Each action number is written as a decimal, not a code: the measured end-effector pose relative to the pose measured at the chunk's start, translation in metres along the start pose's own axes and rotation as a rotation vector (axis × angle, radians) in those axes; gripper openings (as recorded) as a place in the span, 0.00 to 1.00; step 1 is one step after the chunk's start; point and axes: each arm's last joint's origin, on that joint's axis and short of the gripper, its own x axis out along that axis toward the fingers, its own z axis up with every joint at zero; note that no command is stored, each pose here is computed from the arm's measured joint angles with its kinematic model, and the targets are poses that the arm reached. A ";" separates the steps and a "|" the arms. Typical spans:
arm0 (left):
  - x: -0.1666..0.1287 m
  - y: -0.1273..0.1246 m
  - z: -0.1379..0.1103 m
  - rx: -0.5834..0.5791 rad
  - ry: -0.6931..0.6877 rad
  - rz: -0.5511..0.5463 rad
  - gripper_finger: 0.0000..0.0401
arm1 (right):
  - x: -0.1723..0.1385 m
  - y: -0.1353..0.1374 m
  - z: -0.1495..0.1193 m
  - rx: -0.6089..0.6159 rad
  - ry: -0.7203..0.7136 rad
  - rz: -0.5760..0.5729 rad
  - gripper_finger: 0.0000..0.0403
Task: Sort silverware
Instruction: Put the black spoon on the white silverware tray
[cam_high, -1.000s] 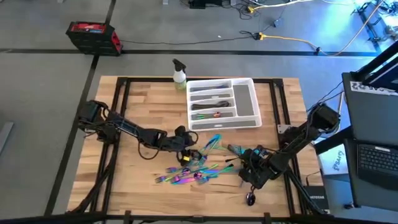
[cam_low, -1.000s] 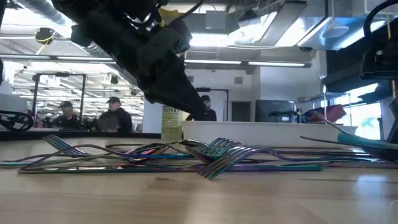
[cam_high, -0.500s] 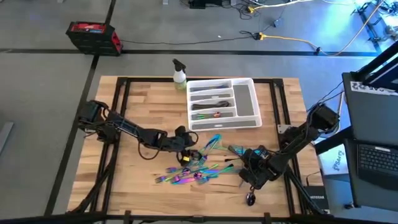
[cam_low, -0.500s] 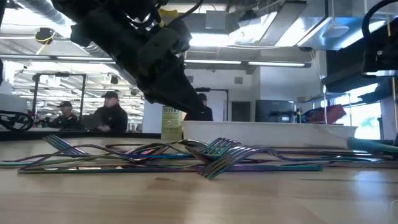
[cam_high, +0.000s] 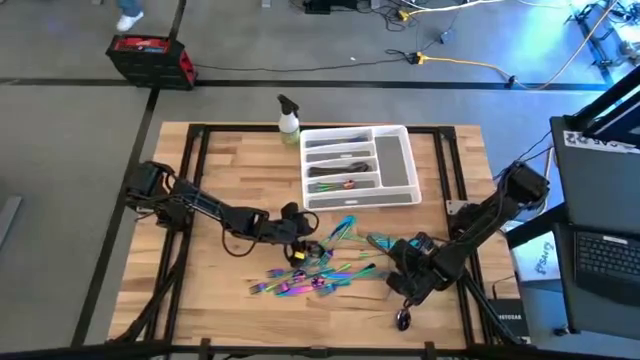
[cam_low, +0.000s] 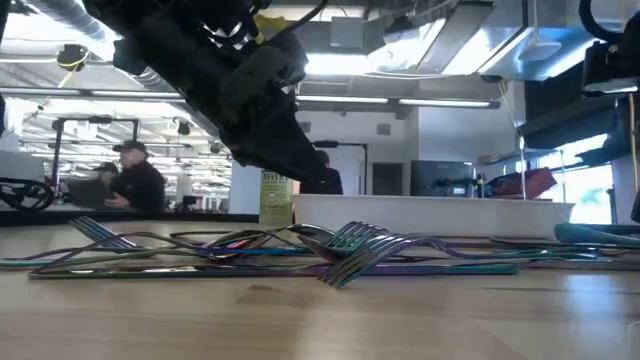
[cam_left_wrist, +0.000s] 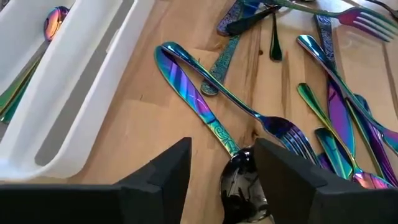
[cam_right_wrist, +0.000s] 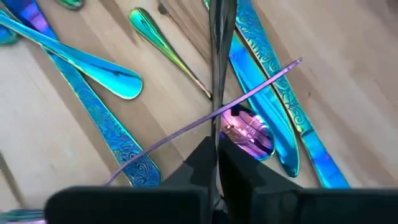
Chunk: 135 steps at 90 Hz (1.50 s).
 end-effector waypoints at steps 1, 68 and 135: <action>0.000 0.000 0.000 0.000 0.000 0.000 0.40 | 0.000 0.000 0.000 0.000 -0.001 -0.001 0.02; 0.000 0.000 0.000 0.010 -0.005 0.015 0.40 | 0.016 -0.009 -0.011 -0.044 0.057 0.056 0.23; 0.000 0.001 0.000 0.021 -0.007 0.024 0.40 | 0.016 -0.009 -0.012 -0.014 0.091 0.058 0.01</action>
